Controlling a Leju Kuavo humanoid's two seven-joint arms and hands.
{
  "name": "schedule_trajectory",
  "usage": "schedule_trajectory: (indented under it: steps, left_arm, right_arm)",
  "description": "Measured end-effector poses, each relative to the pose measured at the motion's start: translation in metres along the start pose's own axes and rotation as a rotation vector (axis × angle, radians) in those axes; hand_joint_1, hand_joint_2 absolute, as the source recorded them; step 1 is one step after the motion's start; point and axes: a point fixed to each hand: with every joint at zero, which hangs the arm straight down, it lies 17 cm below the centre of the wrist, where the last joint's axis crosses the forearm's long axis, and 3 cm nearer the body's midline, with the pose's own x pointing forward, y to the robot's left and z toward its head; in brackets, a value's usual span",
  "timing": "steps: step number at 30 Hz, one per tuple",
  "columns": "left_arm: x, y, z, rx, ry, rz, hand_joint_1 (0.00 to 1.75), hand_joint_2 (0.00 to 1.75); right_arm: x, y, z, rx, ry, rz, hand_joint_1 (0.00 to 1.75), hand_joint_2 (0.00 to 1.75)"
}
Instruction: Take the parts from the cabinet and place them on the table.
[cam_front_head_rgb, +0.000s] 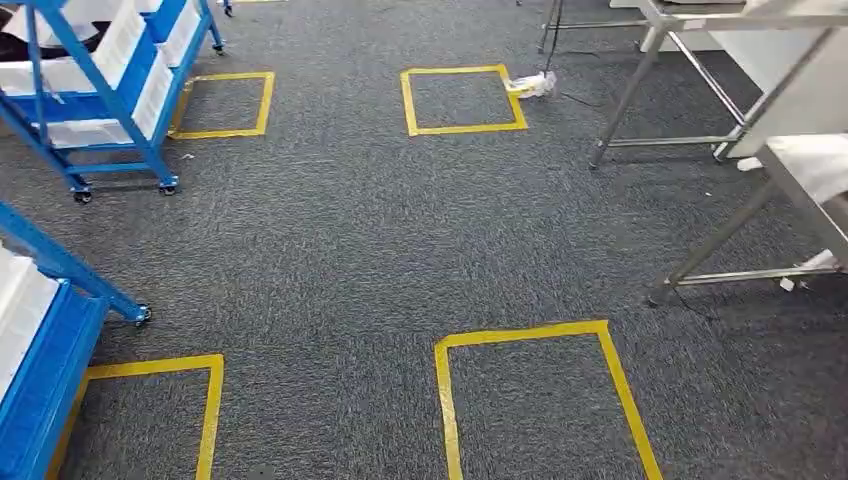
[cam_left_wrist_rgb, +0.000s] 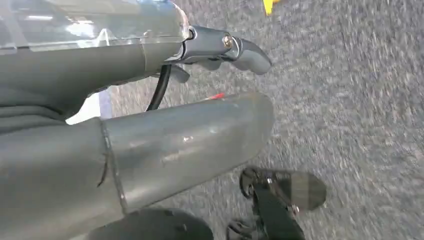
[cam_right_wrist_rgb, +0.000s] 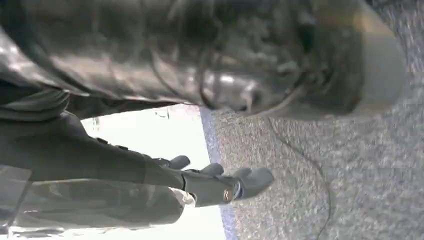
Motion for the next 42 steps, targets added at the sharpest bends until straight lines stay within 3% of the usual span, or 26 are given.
schedule_trajectory:
  steps: [20, 42]
  left_arm:
    - [-0.0074, 0.0028, -0.0003, 0.014, 0.043, -0.014, 0.00, 0.00]
    - [-0.0002, -0.0006, 0.0001, 0.002, 0.008, -0.033, 0.00, 0.00]
  right_arm:
    - [0.0019, 0.0013, 0.0006, -0.003, -0.019, 0.018, 0.00, 0.00]
    - [0.0036, 0.0033, 0.0017, -0.002, -0.019, 0.020, 0.00, 0.00]
